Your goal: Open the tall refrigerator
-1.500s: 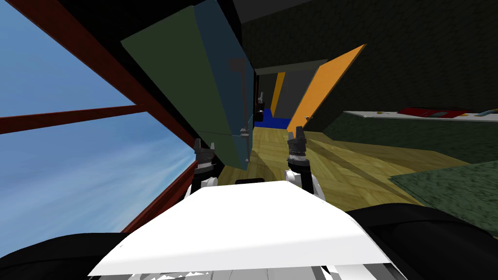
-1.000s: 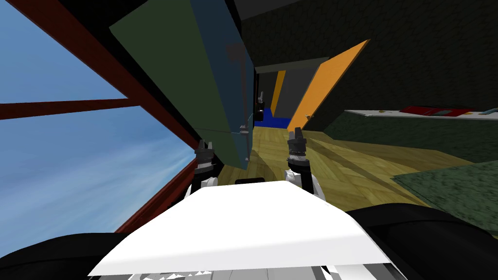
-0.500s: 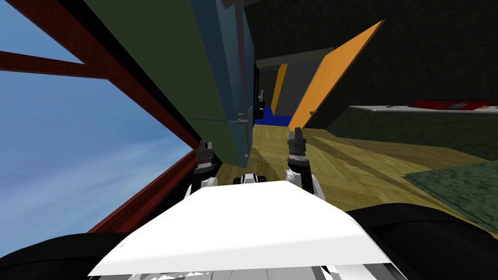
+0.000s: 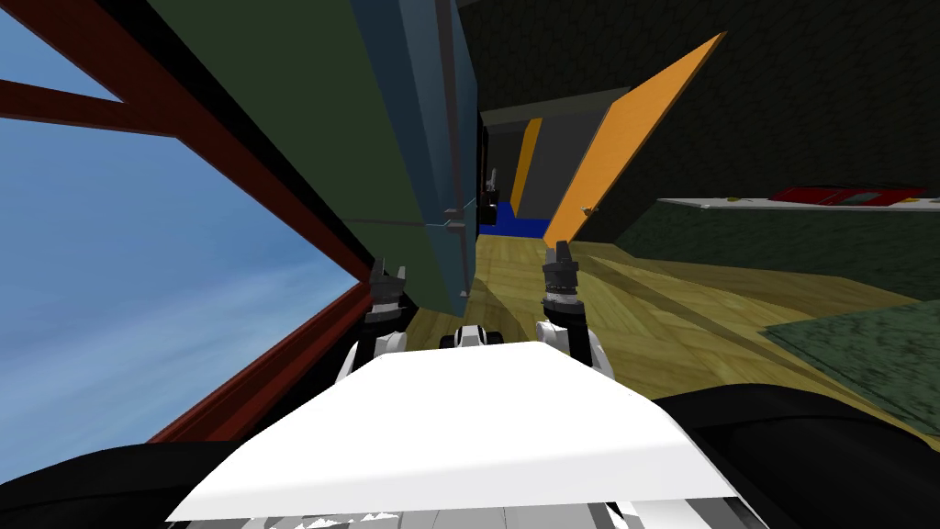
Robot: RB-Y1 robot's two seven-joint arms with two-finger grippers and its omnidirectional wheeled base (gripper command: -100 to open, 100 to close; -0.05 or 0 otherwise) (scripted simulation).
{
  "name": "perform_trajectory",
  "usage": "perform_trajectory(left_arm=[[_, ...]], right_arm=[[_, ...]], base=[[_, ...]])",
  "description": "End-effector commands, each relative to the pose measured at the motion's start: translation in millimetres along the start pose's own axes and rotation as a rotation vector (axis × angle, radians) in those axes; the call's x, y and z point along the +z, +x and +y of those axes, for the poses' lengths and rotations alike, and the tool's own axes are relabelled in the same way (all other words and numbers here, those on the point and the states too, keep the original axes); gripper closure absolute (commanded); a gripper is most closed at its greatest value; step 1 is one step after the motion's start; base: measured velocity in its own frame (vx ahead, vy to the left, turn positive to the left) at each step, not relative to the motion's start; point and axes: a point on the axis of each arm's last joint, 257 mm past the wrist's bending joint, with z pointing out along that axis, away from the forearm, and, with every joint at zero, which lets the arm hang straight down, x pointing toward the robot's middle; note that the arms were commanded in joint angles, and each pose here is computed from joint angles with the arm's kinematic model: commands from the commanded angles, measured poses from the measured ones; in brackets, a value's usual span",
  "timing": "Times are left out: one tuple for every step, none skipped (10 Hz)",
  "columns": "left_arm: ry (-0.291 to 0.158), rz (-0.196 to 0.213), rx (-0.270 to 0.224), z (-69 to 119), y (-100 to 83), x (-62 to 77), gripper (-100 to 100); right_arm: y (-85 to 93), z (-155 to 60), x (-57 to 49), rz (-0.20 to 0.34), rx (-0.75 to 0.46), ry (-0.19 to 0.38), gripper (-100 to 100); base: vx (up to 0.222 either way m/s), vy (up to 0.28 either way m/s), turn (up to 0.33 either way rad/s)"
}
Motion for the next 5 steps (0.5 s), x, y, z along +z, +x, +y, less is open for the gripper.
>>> perform_trajectory(left_arm=[[-0.021, 0.015, 0.002, -0.4, 2.3, 11.9, -100], [-0.027, 0.019, 0.000, -1.6, 3.3, 16.9, -100], [-0.032, 0.022, -0.002, -3.1, 4.4, 22.0, -100], [-0.041, 0.020, -0.001, -0.9, 4.0, 22.0, -100], [-0.049, 0.022, -0.004, -1.9, 4.9, 27.3, -100]], right_arm=[[0.0, 0, 0.0, 0.000, 0.000, 0.000, 0], [0.0, 0, 0.0, 0.000, 0.000, 0.000, 0], [0.0, 0, 0.0, 0.000, 0.000, 0.000, 0], [0.0, 0, 0.0, 0.000, 0.000, 0.000, 0], [0.0, 0, 0.0, 0.000, 0.000, 0.000, 0]], base=[[0.016, -0.029, -0.022], [0.014, -0.031, -0.016], [0.020, -0.037, -0.019], [0.016, -0.024, -0.008], [0.010, -0.018, -0.017]])
